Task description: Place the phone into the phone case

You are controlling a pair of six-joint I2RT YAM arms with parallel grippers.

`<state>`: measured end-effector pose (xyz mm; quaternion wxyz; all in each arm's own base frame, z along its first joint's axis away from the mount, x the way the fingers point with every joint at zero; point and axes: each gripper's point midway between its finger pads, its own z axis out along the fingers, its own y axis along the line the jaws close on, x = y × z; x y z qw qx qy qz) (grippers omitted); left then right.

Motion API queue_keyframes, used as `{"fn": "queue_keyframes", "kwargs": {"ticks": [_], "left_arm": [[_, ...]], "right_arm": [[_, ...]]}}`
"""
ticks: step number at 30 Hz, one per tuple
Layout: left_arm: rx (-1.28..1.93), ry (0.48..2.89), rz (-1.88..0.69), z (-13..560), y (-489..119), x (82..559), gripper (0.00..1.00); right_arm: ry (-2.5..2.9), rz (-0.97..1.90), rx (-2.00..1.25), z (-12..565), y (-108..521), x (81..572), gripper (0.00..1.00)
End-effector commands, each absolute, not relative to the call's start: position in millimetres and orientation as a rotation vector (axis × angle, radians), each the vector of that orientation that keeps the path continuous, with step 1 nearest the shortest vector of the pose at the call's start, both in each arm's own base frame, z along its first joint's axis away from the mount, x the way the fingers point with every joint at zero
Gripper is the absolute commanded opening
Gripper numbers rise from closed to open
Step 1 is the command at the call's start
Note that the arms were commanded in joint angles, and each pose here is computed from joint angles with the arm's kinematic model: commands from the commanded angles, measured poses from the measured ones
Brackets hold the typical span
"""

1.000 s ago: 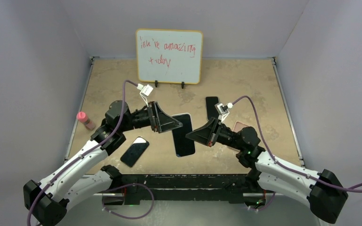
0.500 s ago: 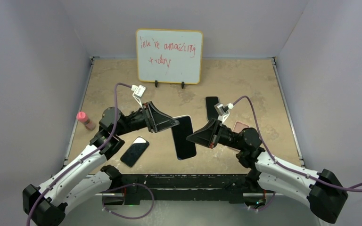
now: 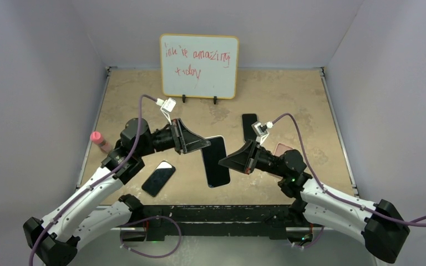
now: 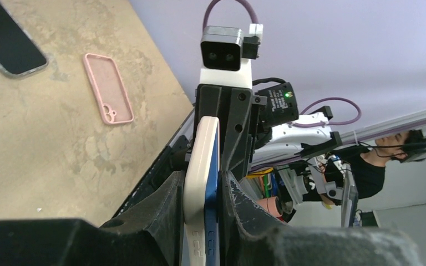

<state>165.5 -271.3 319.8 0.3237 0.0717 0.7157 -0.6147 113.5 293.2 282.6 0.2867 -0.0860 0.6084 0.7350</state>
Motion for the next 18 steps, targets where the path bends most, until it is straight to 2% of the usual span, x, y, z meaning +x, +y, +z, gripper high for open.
{"fn": "queue_keyframes", "kwargs": {"ticks": [1,4,9,10,11,13,14,18], "left_arm": [[0.171,1.886,-1.433,327,-259,183,0.00],[0.205,1.831,-1.516,340,-263,174,0.00],[0.232,1.741,-1.710,355,-272,158,0.00],[0.232,1.733,-1.731,355,-273,157,0.00],[0.229,1.728,-1.745,356,-273,156,0.00],[0.231,1.717,-1.763,357,-272,153,0.00],[0.235,1.708,-1.770,359,-272,152,0.04],[0.255,1.654,-1.787,369,-269,146,0.44]], "right_arm": [[1.575,1.923,-0.227,303,291,119,0.03],[1.555,1.944,-0.223,308,292,120,0.18],[1.522,2.004,-0.252,318,298,117,0.23],[1.515,2.015,-0.245,319,298,118,0.23],[1.506,2.027,-0.244,320,298,118,0.18],[1.473,2.051,-0.252,323,297,115,0.00],[1.451,2.067,-0.243,326,295,114,0.00],[1.353,2.119,-0.222,338,285,108,0.00]]}}
